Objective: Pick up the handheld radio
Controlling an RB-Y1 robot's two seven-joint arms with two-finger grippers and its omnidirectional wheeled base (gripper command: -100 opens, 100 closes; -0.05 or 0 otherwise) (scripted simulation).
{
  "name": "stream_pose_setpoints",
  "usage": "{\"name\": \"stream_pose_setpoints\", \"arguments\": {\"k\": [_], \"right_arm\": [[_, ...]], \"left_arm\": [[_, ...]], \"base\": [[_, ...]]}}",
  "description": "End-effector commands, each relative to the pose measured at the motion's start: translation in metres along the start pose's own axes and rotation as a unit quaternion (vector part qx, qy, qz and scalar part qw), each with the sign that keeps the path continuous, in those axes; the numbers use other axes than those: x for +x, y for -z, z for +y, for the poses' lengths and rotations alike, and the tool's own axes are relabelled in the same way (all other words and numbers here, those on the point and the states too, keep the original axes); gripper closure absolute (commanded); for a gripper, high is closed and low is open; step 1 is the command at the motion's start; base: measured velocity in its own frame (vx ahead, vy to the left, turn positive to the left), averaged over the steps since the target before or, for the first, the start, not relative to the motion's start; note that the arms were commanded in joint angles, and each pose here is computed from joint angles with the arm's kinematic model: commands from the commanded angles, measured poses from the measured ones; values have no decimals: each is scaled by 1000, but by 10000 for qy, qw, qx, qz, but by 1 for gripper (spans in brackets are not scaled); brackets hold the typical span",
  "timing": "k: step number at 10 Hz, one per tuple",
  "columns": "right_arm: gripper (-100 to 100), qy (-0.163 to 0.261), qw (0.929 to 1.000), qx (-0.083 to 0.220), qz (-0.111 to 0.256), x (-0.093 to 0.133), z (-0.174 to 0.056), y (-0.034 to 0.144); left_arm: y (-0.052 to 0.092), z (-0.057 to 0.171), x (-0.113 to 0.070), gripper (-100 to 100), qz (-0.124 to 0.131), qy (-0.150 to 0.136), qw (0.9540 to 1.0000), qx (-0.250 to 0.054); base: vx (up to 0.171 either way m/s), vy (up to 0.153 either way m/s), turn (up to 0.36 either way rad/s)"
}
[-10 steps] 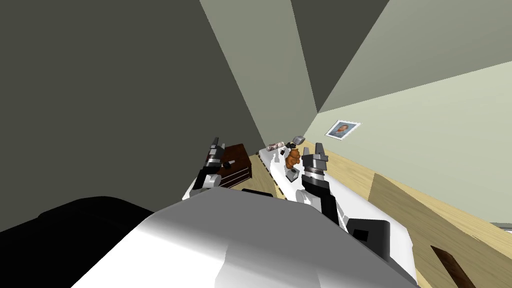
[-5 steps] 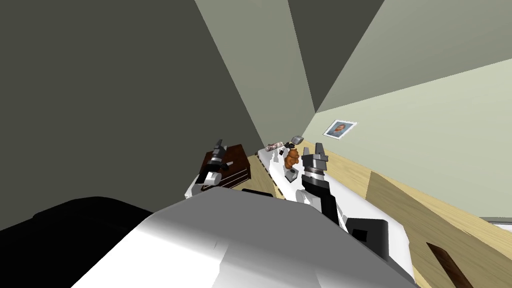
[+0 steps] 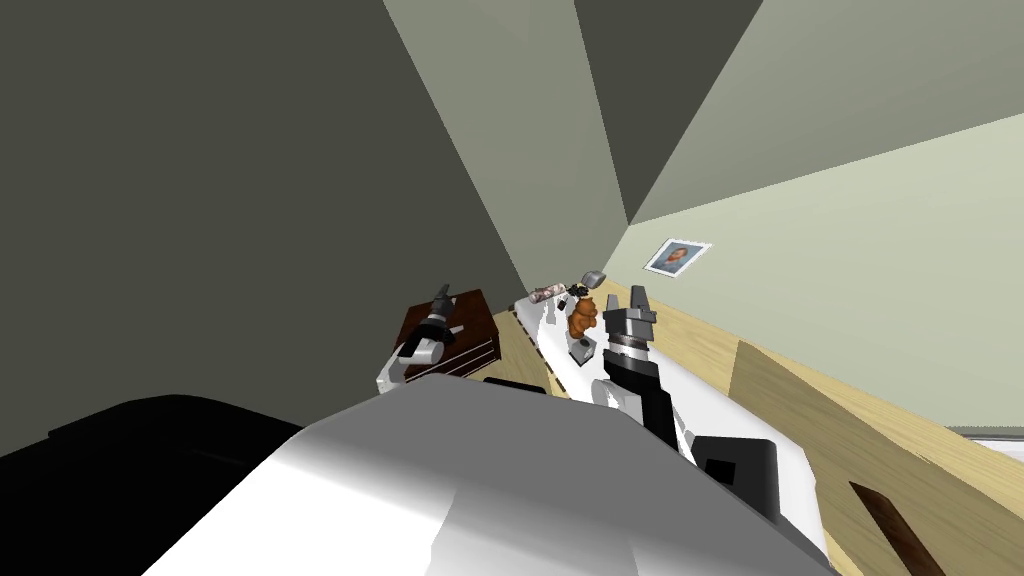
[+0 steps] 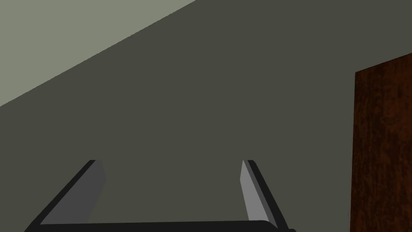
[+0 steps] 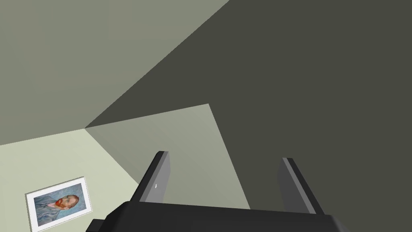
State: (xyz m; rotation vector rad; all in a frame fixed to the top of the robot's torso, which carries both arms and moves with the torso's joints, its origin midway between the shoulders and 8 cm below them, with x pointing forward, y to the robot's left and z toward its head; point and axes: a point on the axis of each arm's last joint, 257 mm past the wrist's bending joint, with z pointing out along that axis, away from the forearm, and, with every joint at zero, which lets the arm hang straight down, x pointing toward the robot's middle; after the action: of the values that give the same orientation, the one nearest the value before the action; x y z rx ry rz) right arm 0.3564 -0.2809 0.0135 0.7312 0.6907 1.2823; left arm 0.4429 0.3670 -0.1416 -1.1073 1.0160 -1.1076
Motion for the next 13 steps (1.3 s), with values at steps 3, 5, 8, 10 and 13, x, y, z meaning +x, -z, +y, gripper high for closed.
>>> {"name": "stream_pose_setpoints", "arguments": {"k": [3, 5, 8, 10, 13], "right_arm": [[0, 0, 10000, 0, 0, 0, 0, 0], [0, 0, 10000, 0, 0, 0, 0, 0], [0, 0, 10000, 0, 0, 0, 0, 0], [0, 0, 10000, 0, 0, 0, 0, 0], [0, 0, 10000, 0, 0, 0, 0, 0]], "left_arm": [[-8, 44, -16, -100, -94, 83, 9978, -656], [-7, 52, -16, -100, -91, 85, 9965, -823], [-13, 92, -32, -100, -229, 198, 9898, -1389], [-10, 102, -31, -100, -227, 202, 9869, -1585], [-8, 126, -39, -100, -312, 280, 9794, -1974]], "base": [[36, 0, -32], [18, 2, -8], [22, 4, -32], [22, 1, -6], [17, 1, -17]]}}
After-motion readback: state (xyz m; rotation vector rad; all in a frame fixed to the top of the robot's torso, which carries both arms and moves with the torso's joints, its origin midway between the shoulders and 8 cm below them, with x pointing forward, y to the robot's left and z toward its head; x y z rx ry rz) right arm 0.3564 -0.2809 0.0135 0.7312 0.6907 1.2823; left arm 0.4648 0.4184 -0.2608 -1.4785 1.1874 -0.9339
